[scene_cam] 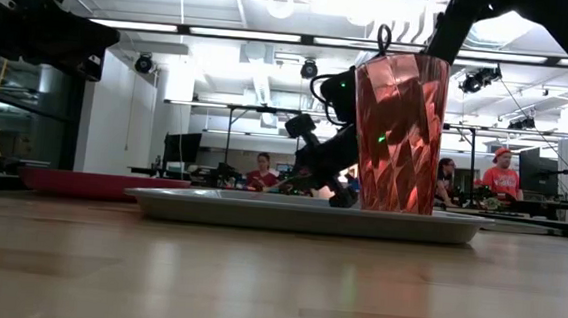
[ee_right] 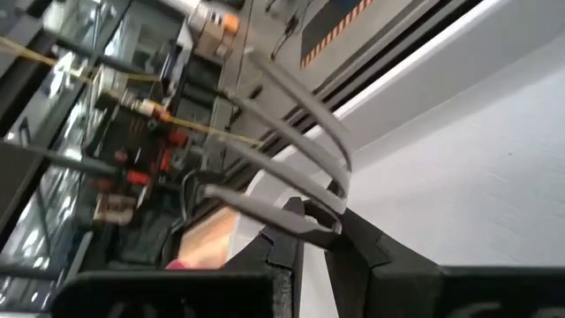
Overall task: Pick and place plate/cup/fork/spoon on tray
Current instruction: Put the orange fork on the gray serving tray to the top left of the orange glass
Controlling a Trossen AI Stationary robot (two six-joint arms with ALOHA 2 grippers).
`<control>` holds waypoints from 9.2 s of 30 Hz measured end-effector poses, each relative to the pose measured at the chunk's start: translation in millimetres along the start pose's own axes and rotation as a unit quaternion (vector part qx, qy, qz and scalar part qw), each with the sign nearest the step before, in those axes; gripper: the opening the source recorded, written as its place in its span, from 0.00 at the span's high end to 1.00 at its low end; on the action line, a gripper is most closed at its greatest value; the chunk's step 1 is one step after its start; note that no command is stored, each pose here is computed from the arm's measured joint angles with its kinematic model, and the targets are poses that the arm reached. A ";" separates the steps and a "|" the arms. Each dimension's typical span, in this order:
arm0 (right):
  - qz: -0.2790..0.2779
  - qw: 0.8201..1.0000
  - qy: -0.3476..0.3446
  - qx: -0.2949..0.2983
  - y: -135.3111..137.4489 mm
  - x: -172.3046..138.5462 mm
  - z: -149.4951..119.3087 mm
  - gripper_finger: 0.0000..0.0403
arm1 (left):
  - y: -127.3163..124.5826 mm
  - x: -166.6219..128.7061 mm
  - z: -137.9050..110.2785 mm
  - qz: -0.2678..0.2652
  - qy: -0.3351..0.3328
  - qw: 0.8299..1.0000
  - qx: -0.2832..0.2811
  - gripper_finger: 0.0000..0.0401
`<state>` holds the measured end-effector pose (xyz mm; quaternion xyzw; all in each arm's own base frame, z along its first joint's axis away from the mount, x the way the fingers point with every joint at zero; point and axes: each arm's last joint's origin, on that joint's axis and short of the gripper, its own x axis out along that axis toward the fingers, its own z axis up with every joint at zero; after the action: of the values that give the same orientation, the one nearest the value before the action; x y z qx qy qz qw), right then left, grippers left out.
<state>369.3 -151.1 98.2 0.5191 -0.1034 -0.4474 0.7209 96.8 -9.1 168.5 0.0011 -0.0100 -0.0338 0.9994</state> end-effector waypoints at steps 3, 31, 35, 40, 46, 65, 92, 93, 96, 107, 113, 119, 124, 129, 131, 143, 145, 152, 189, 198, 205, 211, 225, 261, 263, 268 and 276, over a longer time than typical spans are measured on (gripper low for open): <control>0.008 1.000 0.019 -0.018 -0.4 2.1 2.4 0.92 | 0.0 0.0 -0.1 0.000 0.000 1.000 0.000 1.00; -0.006 0.992 0.045 -0.122 -6.7 3.3 1.4 0.97 | 0.0 0.0 -0.1 0.000 0.000 1.000 0.000 1.00; 0.003 0.987 0.062 -0.148 -6.7 3.2 0.5 0.97 | 0.0 0.0 -0.1 0.000 0.000 1.000 0.000 1.00; 0.002 0.989 0.057 -0.134 -6.3 3.1 0.6 0.97 | 0.0 0.0 0.0 0.000 0.000 1.000 0.000 1.00; 0.022 0.985 0.074 -0.152 -2.7 2.0 1.4 0.95 | 0.0 0.0 0.0 0.000 0.000 1.000 0.000 1.00; -0.112 0.831 0.179 -0.514 66.9 -20.8 71.1 0.51 | 0.0 0.0 0.0 0.000 0.000 1.000 0.000 1.00; -0.156 0.611 0.243 -0.737 40.7 29.1 48.9 0.50 | 0.0 0.0 -0.1 0.000 0.000 1.000 0.000 1.00; -0.159 0.611 0.238 -0.738 41.1 29.4 49.0 0.50 | 0.0 0.0 0.0 0.000 0.000 1.000 0.000 1.00; -0.162 0.613 0.231 -0.738 41.6 30.5 50.4 0.51 | 0.0 0.0 -0.1 0.000 0.000 1.000 0.000 1.00; -0.169 0.619 0.242 -0.728 37.2 32.7 57.4 0.72 | 0.0 0.0 0.0 0.000 0.000 1.000 0.000 1.00; -0.171 0.617 0.240 -0.729 37.1 32.7 57.6 0.94 | 0.0 0.0 0.0 0.000 0.000 1.000 0.000 1.00; -0.168 0.621 0.243 -0.726 37.1 32.6 57.3 0.98 | 0.0 0.0 -0.1 0.000 0.000 1.000 0.000 1.00; -0.160 0.617 0.251 -0.728 36.7 32.3 56.8 1.00 | 0.0 0.0 0.0 0.000 0.000 1.000 0.000 1.00; -0.157 0.604 0.280 -0.729 34.1 28.7 56.4 1.00 | 0.0 0.0 -0.1 0.000 0.000 1.000 0.000 1.00; -0.157 0.599 0.288 -0.731 34.3 26.6 57.4 1.00 | 0.0 0.0 -0.1 0.000 0.000 1.000 0.000 1.00; -0.144 0.628 0.276 -0.713 48.3 18.7 65.1 1.00 | 0.0 0.0 0.0 0.000 0.000 1.000 0.000 1.00; -0.138 0.646 0.283 -0.695 48.4 18.5 64.1 1.00 | 0.0 0.0 -0.1 0.000 0.000 1.000 0.000 1.00; -0.135 0.678 0.298 -0.658 43.6 23.1 74.8 0.80 | 0.0 0.0 0.0 0.000 0.000 1.000 0.000 1.00; -0.142 0.628 0.297 -0.706 32.9 31.7 72.4 0.99 | 0.0 0.0 0.0 0.000 0.000 1.000 0.000 1.00; -0.016 0.639 0.416 -0.647 57.5 -3.4 102.6 1.00 | 0.0 0.0 0.0 0.000 0.000 1.000 0.000 1.00; 0.055 0.630 0.548 -0.547 35.3 -5.5 103.6 1.00 | 0.0 0.0 0.1 0.000 0.000 1.000 0.000 1.00; 0.058 0.646 0.529 -0.548 32.2 3.3 109.7 1.00 | 0.0 0.0 0.0 0.000 0.000 1.000 0.000 1.00; 0.021 0.686 0.504 -0.524 14.1 25.9 112.4 1.00 | 0.0 0.0 0.0 0.000 0.000 1.000 0.000 1.00; -0.038 0.693 0.429 -0.578 15.3 35.4 117.0 0.73 | 0.0 0.0 0.0 0.000 0.000 1.000 0.000 1.00; -0.038 0.693 0.429 -0.579 15.3 35.5 117.0 0.72 | 0.0 0.0 0.0 0.000 0.000 1.000 0.000 1.00; -0.036 0.694 0.426 -0.580 17.9 34.1 118.4 0.72 | 0.0 0.0 0.0 0.000 0.000 1.000 0.000 1.00; -0.025 0.701 0.395 -0.593 35.3 25.2 129.0 0.72 | 0.0 0.0 -0.1 0.000 0.000 1.000 0.000 1.00</control>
<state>323.7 -252.5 176.7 0.1158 0.4907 -0.1885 0.8428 96.8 -9.1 168.4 0.0011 -0.0099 -0.0338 0.9994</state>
